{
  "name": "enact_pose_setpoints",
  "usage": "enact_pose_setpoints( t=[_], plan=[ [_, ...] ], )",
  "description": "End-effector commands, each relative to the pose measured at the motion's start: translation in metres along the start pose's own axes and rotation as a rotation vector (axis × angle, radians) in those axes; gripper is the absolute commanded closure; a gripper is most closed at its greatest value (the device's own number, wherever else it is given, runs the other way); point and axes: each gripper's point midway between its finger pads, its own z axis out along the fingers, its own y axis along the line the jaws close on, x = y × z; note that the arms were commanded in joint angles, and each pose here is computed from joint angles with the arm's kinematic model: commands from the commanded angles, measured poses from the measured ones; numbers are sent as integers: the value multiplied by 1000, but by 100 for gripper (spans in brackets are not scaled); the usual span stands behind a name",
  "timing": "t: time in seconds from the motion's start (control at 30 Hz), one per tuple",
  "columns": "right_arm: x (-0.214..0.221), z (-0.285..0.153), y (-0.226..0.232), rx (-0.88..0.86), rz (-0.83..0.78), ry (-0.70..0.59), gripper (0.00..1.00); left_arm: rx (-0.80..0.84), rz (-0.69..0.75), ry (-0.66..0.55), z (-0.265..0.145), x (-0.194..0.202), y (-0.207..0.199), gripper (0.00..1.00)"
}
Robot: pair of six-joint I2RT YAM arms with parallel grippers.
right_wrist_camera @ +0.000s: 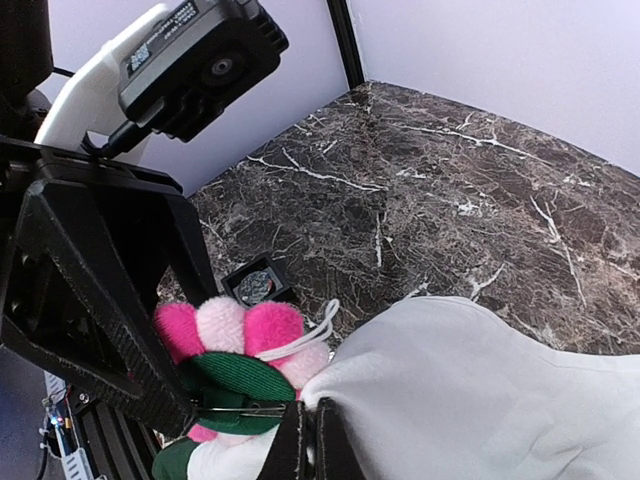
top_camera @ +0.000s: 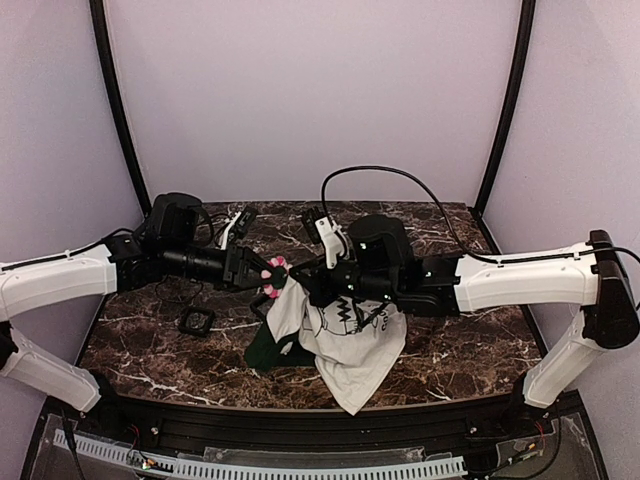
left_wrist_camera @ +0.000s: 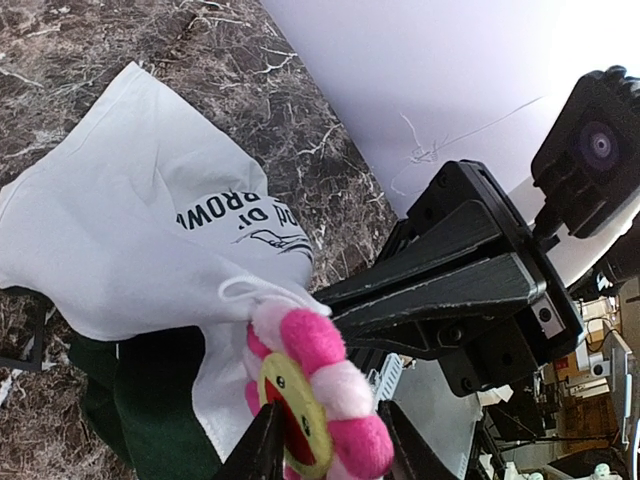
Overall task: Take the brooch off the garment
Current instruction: Open the brooch on the crumpled clothing.
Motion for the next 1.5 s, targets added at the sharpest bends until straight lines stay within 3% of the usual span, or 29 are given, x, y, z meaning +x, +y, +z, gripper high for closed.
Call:
enact_pose_setpoints(
  t=[0.0, 0.13, 0.4, 0.63, 0.77, 0.9, 1.07, 1.13, 1.2, 1.37, 1.4, 1.47],
  plan=[
    [-20, -1, 13, -14, -47, -88, 100, 62, -25, 1, 3, 1, -5, 69],
    [-22, -4, 17, -19, -64, -118, 100, 82, -52, 11, 6, 2, -4, 75],
    [-18, -11, 13, -10, -51, -127, 100, 91, -90, -8, 5, 3, 5, 99],
    [-14, -24, 8, -33, 31, -130, 45, 6, 15, -29, -4, 5, 15, 99],
    [-5, -26, -2, -58, 94, -116, 23, -4, 95, -40, -11, 4, 10, 99],
    [7, -26, -5, -149, 113, -89, 12, -19, 145, -27, -16, 5, 7, 99],
    [22, -19, -14, -193, 91, -37, 8, -41, 204, 23, -20, 10, 6, 99],
    [30, -15, -17, -200, 82, -8, 11, -44, 228, 34, -22, 11, 5, 99],
    [33, -12, -14, -229, 76, 12, 23, -50, 249, 33, -23, 10, 4, 99],
    [29, -8, 5, -335, 88, 48, 94, -142, 277, 4, -27, 4, 17, 99],
    [28, -10, 7, -342, 95, 48, 100, -161, 278, 1, -27, 2, 21, 99],
    [24, -14, 9, -349, 104, 38, 100, -222, 276, -3, -28, 1, 32, 99]
  ],
)
